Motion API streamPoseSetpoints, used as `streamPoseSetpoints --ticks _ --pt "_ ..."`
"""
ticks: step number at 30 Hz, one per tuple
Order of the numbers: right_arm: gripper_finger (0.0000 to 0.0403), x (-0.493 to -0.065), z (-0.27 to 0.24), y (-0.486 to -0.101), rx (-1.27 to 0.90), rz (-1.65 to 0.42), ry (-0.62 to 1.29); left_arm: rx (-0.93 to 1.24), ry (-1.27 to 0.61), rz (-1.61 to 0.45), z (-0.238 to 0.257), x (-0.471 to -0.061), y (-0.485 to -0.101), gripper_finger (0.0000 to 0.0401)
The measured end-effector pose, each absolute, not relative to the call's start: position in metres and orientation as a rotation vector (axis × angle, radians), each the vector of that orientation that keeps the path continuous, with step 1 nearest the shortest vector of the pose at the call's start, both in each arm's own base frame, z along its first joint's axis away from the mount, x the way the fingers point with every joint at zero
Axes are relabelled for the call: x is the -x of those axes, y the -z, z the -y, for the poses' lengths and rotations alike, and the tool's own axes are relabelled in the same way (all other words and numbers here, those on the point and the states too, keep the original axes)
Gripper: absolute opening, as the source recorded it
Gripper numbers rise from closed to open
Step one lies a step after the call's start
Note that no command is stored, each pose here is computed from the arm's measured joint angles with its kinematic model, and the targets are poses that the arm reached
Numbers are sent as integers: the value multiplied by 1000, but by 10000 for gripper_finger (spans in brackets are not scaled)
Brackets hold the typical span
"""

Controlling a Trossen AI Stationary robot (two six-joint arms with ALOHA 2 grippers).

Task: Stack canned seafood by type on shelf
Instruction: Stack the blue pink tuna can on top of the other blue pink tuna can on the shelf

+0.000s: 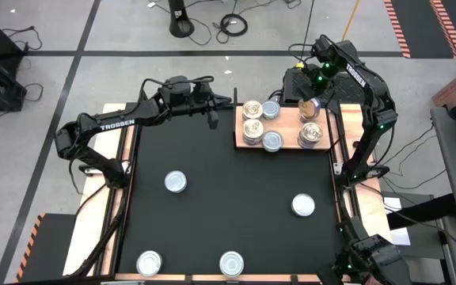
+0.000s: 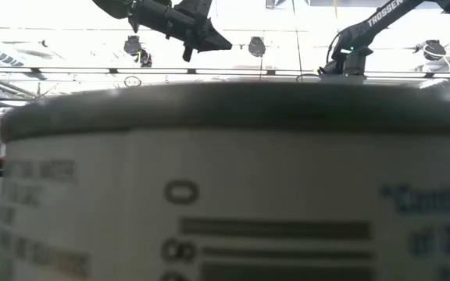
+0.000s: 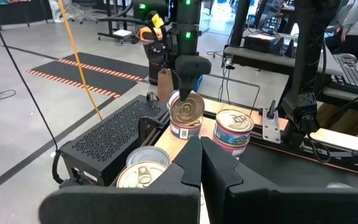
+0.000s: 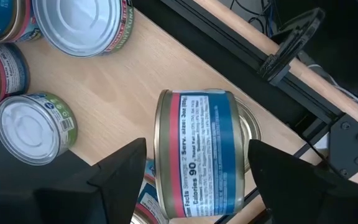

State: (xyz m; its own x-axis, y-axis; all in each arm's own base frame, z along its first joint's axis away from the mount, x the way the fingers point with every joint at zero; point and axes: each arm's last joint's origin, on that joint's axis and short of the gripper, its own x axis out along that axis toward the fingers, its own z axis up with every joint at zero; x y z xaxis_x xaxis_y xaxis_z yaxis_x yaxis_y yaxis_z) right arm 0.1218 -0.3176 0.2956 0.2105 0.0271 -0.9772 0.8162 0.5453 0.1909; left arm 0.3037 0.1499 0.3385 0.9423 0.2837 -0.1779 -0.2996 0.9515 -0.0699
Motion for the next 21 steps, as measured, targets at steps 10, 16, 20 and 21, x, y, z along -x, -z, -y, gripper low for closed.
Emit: streamPoseSetpoints --ticks 10,16,20,21 --pt "274 -121 314 -295 -838 -1327 681 98 -300 -168 -150 -303 -338 0" --pt "274 -126 312 -294 -823 -1343 672 98 -301 -169 -151 -303 -338 0" --pt "274 -130 309 -289 -825 -1358 657 98 -301 -169 -151 -303 -338 0" --pt "274 -130 309 -288 -825 -1360 655 98 -301 -169 -151 -303 -338 0"
